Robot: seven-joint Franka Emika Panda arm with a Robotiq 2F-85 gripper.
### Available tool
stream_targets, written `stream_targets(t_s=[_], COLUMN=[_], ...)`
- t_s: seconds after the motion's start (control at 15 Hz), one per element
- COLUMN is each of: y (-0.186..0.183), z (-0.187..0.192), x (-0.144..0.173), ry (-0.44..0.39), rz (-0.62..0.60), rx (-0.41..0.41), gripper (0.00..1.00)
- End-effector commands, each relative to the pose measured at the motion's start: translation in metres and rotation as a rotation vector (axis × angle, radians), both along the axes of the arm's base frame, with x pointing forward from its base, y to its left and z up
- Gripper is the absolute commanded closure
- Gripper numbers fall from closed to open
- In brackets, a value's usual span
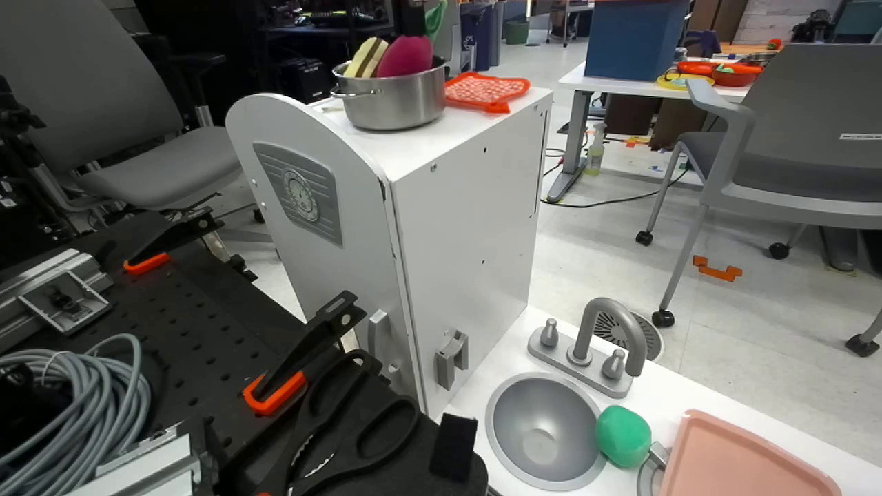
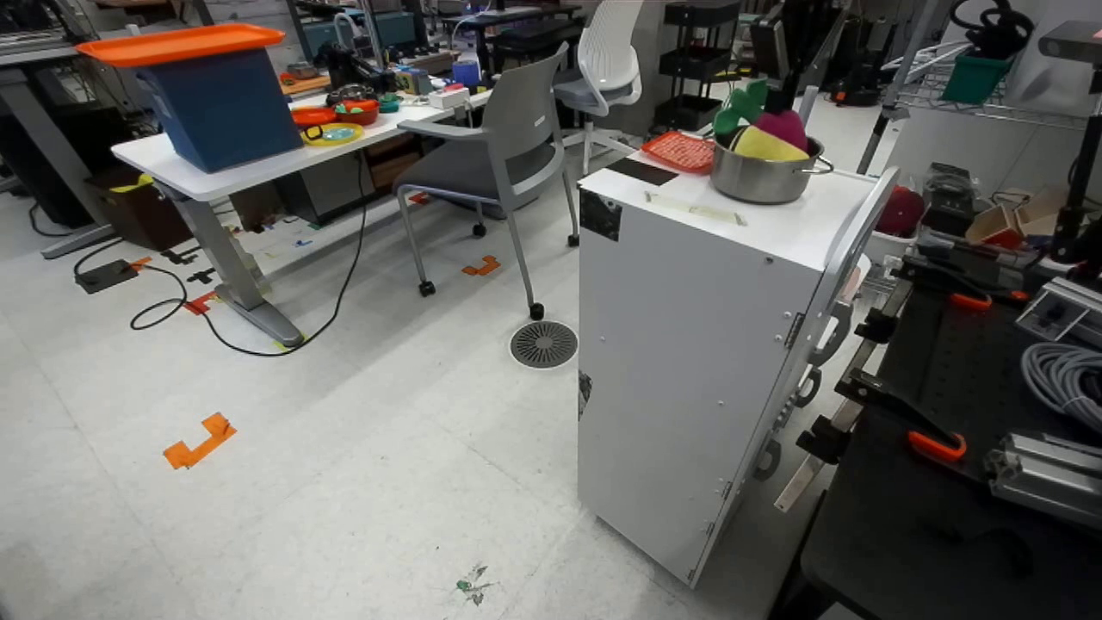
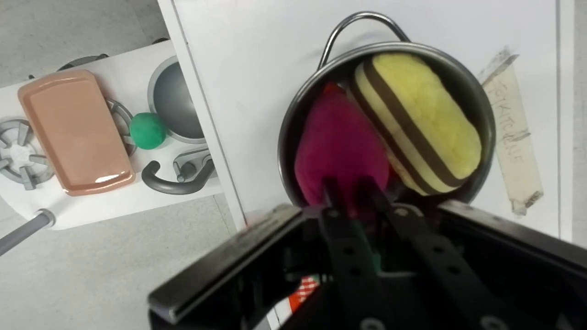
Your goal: Remove the toy from the pot and put it in the sink
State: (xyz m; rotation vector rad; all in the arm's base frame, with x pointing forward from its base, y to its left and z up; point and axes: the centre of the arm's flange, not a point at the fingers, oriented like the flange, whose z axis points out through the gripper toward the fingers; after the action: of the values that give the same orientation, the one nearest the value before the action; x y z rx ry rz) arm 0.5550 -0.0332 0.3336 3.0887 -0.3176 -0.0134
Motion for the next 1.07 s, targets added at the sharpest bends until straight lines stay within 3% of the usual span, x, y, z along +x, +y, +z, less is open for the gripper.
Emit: stream_targets(t_s=[0.0, 0.47, 1.0], y=[0.0017, 0.0015, -0.0013], z=[0.0061, 0.0063, -0.0031], x=[0.0013, 0.0000, -0.0029], ry=[-0.012, -0.013, 0.008], rz=[0.012, 0.014, 0.015], rx=[0.030, 0.051, 0.052], gripper=[0.53, 0.02, 0.00])
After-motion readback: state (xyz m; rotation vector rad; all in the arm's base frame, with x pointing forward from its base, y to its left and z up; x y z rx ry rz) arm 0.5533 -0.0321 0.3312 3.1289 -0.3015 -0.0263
